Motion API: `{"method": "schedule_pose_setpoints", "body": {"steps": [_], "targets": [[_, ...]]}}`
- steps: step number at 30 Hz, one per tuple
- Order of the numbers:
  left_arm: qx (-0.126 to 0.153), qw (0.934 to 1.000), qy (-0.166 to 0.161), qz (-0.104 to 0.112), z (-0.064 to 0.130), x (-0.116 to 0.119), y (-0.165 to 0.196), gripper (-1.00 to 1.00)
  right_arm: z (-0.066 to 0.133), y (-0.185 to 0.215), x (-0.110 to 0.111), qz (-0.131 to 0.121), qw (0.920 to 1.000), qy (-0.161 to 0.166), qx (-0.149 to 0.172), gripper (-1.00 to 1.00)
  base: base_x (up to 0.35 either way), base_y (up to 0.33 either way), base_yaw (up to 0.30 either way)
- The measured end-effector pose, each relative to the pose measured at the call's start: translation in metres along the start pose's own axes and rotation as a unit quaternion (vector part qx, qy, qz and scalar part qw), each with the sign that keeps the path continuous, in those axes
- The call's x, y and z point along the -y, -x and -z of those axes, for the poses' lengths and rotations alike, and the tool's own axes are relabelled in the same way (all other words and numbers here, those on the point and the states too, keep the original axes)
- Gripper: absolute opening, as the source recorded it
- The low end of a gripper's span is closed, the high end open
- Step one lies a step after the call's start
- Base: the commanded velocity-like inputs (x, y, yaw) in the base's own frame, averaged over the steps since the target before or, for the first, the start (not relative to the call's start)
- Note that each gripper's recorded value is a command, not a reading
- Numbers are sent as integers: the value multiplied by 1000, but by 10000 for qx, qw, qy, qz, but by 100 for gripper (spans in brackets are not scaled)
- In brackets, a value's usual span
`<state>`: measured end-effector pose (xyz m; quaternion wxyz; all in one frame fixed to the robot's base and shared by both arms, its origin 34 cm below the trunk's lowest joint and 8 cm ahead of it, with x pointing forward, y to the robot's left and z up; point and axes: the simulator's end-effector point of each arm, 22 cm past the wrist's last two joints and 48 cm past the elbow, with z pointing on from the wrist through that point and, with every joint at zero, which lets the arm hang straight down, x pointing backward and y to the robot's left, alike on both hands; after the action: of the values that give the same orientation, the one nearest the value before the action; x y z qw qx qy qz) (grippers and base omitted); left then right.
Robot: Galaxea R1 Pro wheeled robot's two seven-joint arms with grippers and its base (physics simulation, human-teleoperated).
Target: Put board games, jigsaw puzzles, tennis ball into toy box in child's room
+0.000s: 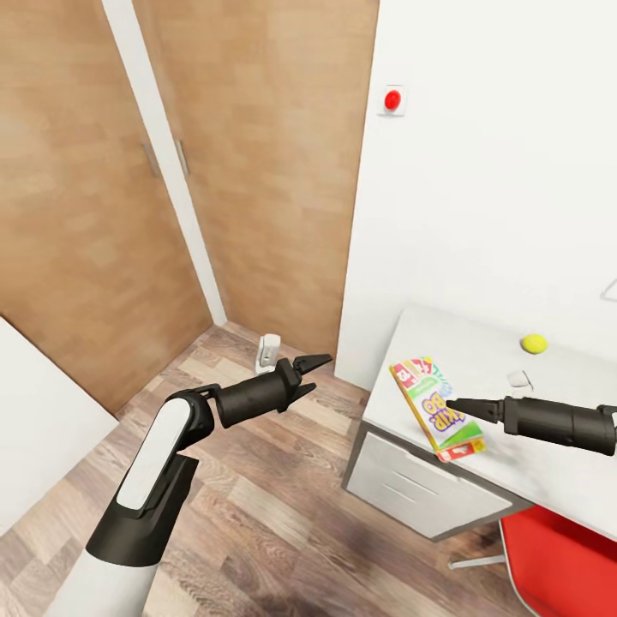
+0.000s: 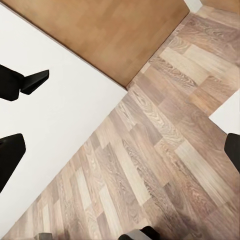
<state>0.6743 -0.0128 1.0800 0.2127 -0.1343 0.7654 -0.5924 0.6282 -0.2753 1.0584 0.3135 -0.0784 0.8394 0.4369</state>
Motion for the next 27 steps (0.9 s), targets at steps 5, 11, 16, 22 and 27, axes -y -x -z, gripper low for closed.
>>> {"method": "schedule_pose_setpoints", "body": {"steps": [5, 11, 16, 22, 27], "targets": [[-3, 10000, 8, -2, 0, 0, 0, 100, 1, 0, 1, -4, 10000, -31, 8, 100, 111, 5, 16], [-1, 10000, 18, -6, 0, -1, 0, 100, 2, 2, 5, -11, 9999, -111, 36, 100, 228, 2, 5], [29, 9999, 122, -87, 0, -6, 1, 100, 6, 6, 16, -13, 9994, -334, 105, 100, 283, 1, -74], [54, 9996, 217, -166, -1, -10, 2, 100, 8, 8, 22, -16, 9988, -480, 135, 100, 307, 19, -179], [75, 9994, 275, -210, -1, -12, 3, 100, 9, 9, 26, -19, 9983, -557, 151, 100, 314, 51, -233]]}}
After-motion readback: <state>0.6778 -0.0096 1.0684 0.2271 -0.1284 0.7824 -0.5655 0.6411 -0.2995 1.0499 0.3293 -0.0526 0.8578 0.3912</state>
